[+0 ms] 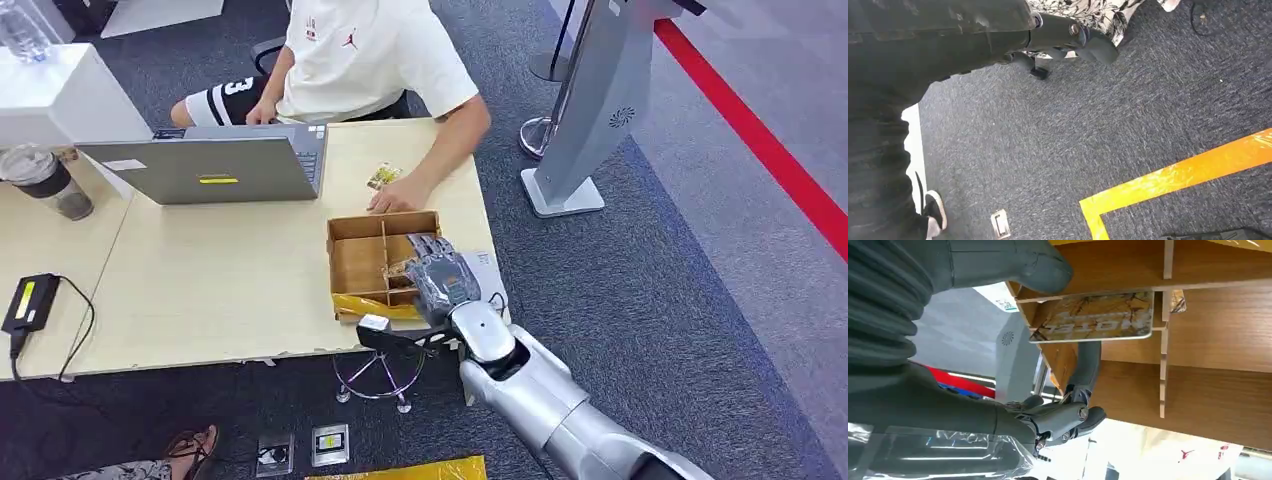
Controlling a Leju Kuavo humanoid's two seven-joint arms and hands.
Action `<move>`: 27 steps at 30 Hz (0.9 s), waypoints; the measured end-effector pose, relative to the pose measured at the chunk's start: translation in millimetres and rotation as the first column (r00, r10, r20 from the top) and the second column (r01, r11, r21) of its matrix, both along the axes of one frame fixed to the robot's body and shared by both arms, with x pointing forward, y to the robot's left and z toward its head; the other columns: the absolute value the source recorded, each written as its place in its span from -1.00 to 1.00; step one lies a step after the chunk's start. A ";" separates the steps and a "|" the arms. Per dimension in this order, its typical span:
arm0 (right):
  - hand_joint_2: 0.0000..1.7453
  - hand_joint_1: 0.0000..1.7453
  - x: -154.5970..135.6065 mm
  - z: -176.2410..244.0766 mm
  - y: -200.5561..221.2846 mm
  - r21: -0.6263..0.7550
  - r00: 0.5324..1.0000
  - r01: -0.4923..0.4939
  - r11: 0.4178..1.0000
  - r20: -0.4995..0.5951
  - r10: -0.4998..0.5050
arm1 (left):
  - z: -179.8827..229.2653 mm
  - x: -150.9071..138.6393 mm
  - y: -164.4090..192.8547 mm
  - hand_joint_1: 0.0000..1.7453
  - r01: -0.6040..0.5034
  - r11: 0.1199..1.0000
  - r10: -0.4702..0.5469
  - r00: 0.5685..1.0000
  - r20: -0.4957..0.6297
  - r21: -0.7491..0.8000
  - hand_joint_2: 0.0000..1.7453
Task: Pass the card to the sensor for recognition and then transmit it.
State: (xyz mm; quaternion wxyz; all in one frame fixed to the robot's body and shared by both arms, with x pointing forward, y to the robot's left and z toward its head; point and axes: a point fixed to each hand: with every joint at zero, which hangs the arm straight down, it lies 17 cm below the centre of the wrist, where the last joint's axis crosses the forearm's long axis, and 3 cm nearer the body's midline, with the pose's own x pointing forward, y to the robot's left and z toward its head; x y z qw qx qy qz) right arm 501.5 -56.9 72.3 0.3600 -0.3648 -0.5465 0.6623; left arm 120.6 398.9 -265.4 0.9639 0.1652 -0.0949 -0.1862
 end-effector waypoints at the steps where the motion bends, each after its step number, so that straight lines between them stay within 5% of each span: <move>1: 1.00 0.02 -0.1 0.8 0.7 0.001 1.000 -0.001 1.000 0.001 0.001 | 0.0 0.0 0.0 -1.00 0.000 1.000 0.000 1.000 0.000 0.000 1.00; 8: 1.00 0.08 -1.1 3.6 3.6 0.005 1.000 -0.009 1.000 0.004 0.009 | 0.0 0.0 0.0 -1.00 0.000 1.000 0.000 1.000 0.000 0.000 1.00; 11: 1.00 0.74 -1.6 5.4 5.3 0.006 1.000 -0.013 1.000 0.006 0.013 | 0.0 0.0 0.0 -1.00 0.000 1.000 0.000 1.000 0.000 0.000 1.00; 12: 1.00 0.78 -1.7 6.1 5.8 0.007 1.000 -0.014 1.000 0.007 0.014 | 0.0 0.0 0.0 -1.00 -0.001 1.000 0.001 1.000 0.000 0.000 1.00; 27: 1.00 0.94 -1.3 12.7 8.5 0.013 1.000 -0.015 1.000 0.026 0.014 | 0.0 0.0 0.0 -1.00 -0.007 1.000 0.007 1.000 0.001 -0.002 1.00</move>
